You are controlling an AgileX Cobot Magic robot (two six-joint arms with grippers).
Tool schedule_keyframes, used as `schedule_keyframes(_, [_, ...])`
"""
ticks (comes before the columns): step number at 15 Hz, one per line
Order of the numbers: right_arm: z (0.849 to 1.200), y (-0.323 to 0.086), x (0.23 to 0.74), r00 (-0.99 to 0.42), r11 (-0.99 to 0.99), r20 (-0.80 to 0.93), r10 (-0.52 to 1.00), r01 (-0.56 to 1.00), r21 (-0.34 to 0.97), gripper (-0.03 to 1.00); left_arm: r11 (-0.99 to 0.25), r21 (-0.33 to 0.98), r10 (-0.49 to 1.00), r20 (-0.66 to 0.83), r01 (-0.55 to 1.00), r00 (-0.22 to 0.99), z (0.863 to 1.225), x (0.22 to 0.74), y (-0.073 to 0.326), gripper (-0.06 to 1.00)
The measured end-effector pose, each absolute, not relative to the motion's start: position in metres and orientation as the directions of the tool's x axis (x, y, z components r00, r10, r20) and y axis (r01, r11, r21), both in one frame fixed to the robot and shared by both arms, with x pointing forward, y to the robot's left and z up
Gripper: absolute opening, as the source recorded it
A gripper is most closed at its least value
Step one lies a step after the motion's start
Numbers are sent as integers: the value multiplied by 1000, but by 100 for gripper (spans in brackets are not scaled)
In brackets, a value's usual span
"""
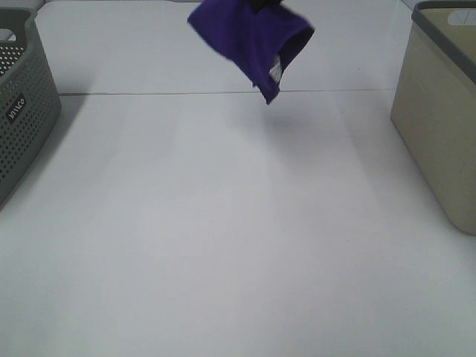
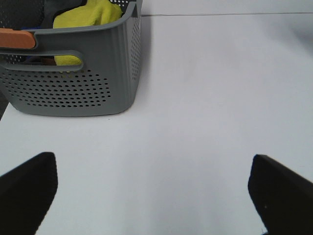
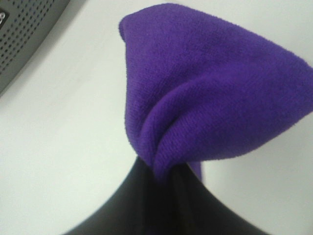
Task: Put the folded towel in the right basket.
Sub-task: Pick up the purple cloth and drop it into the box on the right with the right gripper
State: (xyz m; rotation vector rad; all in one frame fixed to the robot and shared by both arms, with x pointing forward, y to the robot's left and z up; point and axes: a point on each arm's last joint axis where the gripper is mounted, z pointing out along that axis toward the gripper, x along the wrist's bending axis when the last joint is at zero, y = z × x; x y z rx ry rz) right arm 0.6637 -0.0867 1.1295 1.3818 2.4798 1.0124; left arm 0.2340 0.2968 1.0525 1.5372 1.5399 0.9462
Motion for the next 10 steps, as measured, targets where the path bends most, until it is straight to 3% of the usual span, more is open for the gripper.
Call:
schedule_keyframes(2, [1184,-124,649,-528,346,53,848,627,697,11,5,895,1000,-7,445,3,1053,234,297,99])
schedule_keyframes(5, [1230,-232,645,-253,237,-97,963,614,753,11,5,895,1000,-7,445,3,1053,234,297,99])
schedule_keyframes(9, [1223,-359,652,71,20,-92,993,673,740,11,5,895,1000,-7,445,3,1053,234,297,99])
schedule_keyframes(10, [1220,-367,653,94,1,-88,992,678,735,11,5,895,1000,-7,445,3,1053,234,297,99])
